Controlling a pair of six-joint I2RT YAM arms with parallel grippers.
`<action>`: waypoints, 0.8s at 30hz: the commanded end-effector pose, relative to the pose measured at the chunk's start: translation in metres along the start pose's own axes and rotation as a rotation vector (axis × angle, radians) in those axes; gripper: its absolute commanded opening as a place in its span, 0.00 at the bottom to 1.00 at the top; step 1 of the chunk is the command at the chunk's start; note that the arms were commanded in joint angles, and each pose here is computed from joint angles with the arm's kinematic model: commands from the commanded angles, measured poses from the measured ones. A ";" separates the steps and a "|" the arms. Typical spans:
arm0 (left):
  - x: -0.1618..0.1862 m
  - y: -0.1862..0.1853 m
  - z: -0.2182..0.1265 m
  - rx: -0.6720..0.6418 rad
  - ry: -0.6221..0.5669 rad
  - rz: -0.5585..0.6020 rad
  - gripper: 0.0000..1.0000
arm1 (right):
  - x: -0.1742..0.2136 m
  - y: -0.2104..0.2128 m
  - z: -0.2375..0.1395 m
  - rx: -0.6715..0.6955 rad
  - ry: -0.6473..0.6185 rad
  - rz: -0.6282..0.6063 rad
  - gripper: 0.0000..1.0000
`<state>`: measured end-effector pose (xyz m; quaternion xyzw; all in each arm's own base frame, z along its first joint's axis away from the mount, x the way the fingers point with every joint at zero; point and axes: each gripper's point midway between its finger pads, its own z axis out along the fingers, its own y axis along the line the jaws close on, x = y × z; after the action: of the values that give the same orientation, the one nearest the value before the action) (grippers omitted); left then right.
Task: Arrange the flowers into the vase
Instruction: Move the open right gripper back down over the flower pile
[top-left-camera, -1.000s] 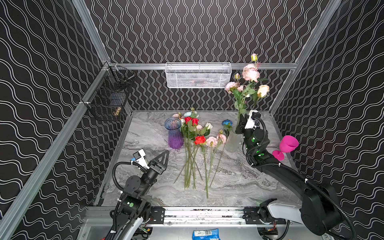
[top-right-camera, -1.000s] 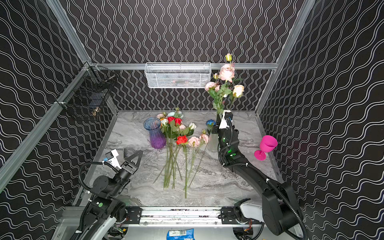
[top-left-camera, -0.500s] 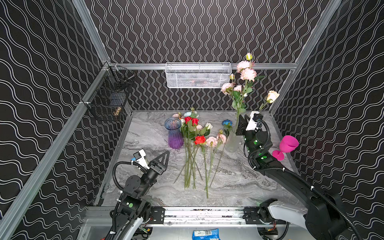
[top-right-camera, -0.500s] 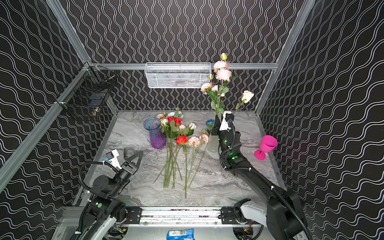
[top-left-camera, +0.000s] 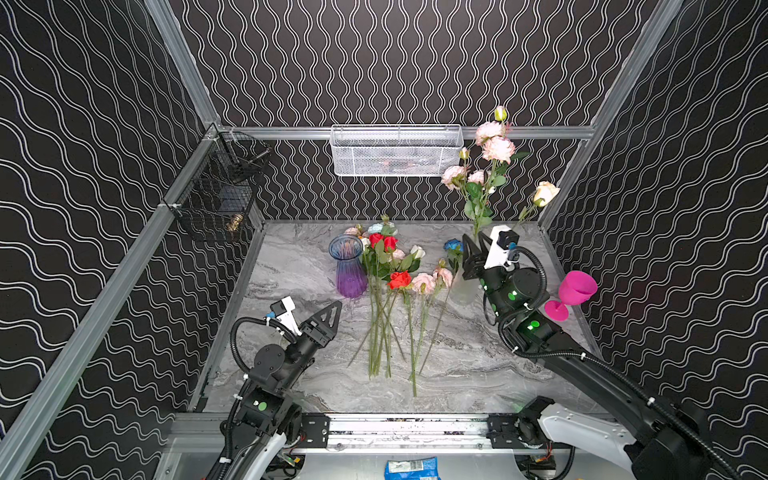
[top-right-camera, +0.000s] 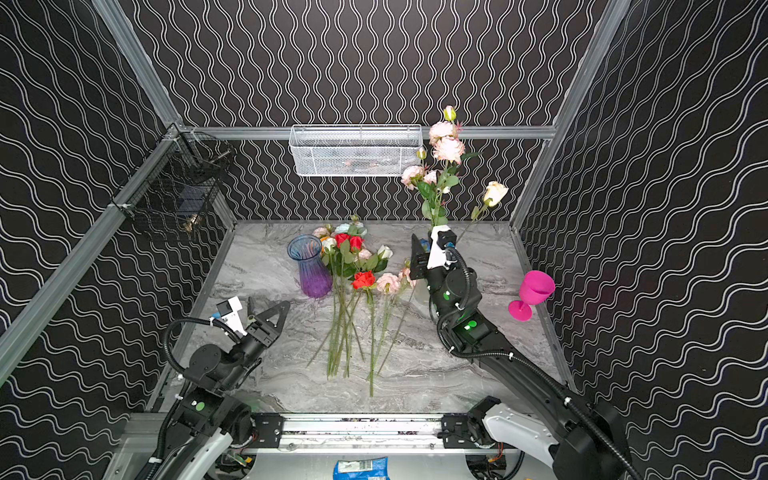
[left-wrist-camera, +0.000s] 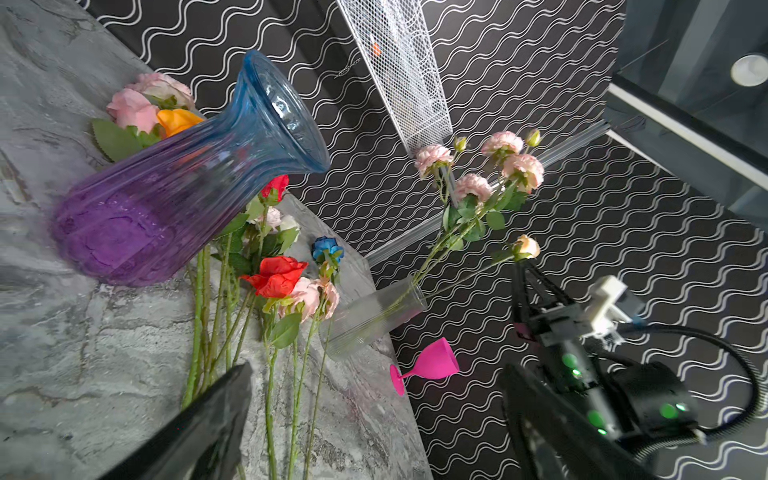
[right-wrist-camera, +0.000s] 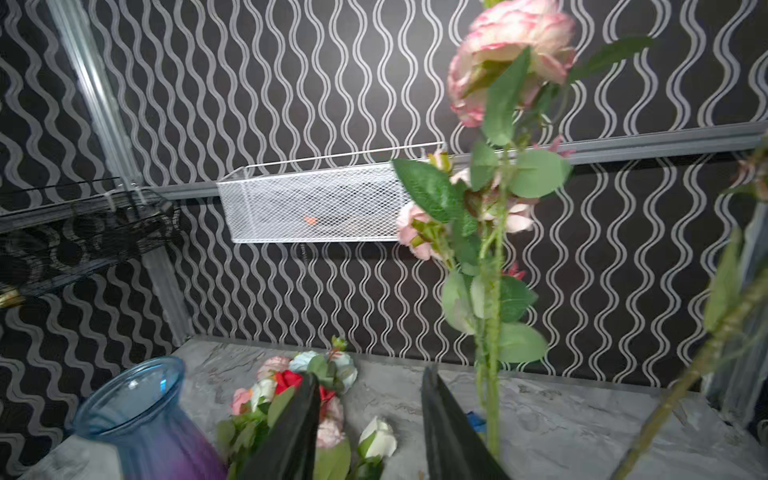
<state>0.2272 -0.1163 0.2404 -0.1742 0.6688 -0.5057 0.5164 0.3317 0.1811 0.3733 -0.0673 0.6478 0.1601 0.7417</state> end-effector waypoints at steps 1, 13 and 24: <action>0.012 0.011 0.002 -0.058 0.073 0.039 0.93 | 0.027 0.013 -0.009 0.004 0.141 -0.022 0.42; 0.066 0.066 0.019 -0.231 0.315 -0.019 0.85 | 0.212 0.043 -0.033 0.061 0.835 0.106 0.40; 0.095 0.071 0.023 -0.250 0.413 0.013 0.80 | 0.321 0.050 -0.053 0.159 1.191 0.141 0.58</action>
<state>0.2259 -0.1675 0.1219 -0.1400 0.8246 -0.4412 0.3251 0.3062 0.2593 0.0635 -0.0742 0.9575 0.0866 0.2650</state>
